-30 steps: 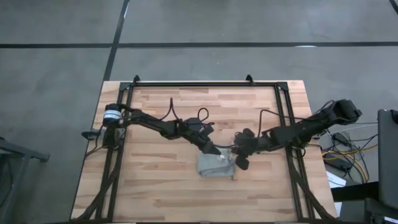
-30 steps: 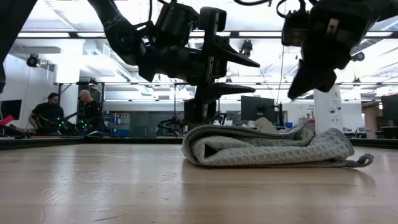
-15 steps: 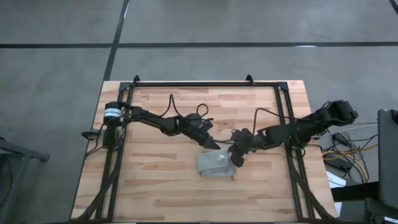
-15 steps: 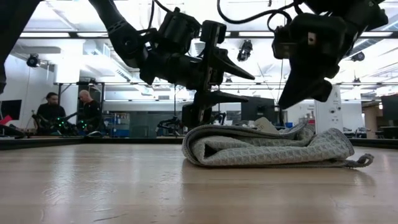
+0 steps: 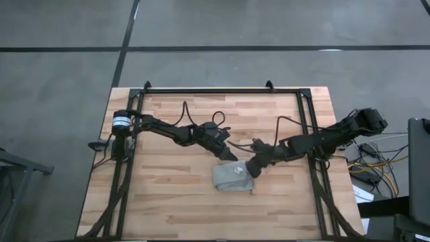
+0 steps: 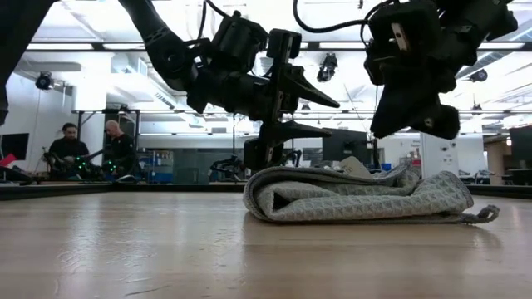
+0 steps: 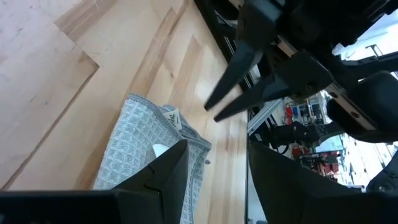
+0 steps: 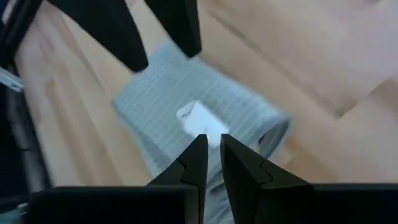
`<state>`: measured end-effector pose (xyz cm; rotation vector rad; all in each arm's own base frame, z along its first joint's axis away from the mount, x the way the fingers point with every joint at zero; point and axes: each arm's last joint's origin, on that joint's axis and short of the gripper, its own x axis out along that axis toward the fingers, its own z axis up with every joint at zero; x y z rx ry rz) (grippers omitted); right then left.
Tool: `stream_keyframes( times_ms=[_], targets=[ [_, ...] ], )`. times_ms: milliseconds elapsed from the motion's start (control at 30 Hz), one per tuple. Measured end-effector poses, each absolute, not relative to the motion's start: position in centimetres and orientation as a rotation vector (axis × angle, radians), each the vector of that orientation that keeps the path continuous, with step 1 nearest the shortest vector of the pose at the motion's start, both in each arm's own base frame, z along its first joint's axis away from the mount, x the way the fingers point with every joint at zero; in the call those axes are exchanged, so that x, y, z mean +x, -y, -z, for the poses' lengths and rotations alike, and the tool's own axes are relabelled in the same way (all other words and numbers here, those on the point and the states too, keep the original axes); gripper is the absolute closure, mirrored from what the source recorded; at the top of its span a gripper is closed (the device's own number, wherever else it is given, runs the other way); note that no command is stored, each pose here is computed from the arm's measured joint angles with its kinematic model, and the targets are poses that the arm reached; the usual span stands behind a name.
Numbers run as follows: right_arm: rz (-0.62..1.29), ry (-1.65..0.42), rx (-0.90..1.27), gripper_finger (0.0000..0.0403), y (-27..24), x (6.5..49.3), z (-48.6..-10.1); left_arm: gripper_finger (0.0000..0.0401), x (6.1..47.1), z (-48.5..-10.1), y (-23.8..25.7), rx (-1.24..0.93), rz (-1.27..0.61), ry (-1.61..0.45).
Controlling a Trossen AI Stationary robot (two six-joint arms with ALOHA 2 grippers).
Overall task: Fold microfiber towels
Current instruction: Fold the microfiber cloth on the table
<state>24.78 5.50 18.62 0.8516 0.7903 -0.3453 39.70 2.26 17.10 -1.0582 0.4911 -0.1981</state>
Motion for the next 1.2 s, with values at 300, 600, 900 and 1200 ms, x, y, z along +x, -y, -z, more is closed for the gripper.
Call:
stream_keyframes(
  times_ms=[300,600,900,1200],
  targets=[
    [0.331,-0.83,1.042,0.0355,-6.0,24.7,-18.7,0.0229,39.7,-17.1,-2.3,-1.042,0.2,-0.49],
    [0.345,-0.828,1.063,0.0285,-6.0,24.8,-18.6,0.0229,39.7,-17.1,-2.3,-1.033,0.219,-0.496],
    [0.402,-0.771,1.04,0.0221,-5.7,24.8,-18.7,0.0229,39.7,-17.1,-2.3,-1.015,0.227,-0.495],
    [0.479,-0.796,1.144,0.022,-5.6,24.6,-17.5,0.0229,39.6,-17.1,-2.6,-1.015,0.22,-0.49]
  ],
)
